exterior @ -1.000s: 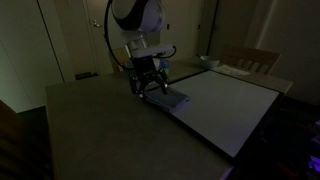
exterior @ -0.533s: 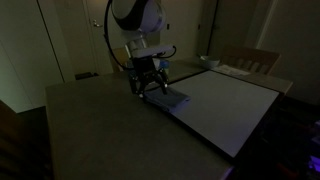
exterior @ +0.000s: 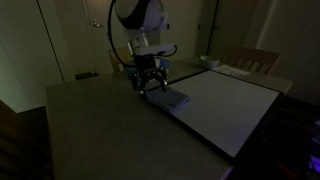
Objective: Wipe the white surface with the cloth
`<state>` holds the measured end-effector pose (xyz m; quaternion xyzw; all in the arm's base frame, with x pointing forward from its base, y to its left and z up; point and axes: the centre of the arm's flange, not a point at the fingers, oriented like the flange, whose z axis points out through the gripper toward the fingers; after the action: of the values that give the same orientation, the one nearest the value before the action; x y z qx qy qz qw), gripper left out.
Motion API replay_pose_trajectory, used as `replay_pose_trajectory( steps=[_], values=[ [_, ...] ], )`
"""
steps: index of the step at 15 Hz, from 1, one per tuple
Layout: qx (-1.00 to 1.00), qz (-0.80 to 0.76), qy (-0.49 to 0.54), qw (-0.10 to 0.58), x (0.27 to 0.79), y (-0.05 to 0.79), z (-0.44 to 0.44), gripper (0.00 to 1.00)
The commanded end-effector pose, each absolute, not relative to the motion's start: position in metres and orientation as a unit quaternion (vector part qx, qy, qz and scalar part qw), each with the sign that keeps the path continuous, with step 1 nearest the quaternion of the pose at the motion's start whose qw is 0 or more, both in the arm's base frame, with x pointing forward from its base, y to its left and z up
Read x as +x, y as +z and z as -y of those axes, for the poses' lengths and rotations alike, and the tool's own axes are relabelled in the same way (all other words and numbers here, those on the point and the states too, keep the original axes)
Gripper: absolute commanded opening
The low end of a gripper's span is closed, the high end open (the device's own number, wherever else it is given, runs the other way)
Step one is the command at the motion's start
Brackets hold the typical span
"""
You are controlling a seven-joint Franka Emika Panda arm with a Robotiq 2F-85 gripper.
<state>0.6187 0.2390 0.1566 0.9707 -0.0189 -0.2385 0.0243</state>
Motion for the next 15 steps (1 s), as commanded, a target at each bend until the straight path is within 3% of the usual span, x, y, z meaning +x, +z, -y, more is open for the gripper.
replay_pose_trajectory(
  steps=[1, 7, 8, 15],
  values=[
    [0.975, -0.023, -0.221, -0.012, 0.610, 0.167, -0.203, 1.00],
    [0.957, -0.152, -0.228, -0.098, 0.601, 0.180, -0.175, 1.00],
    [0.965, -0.127, -0.220, -0.065, 0.621, 0.166, -0.186, 1.00],
    [0.966, -0.114, -0.223, -0.067, 0.609, 0.160, -0.173, 1.00]
  ],
)
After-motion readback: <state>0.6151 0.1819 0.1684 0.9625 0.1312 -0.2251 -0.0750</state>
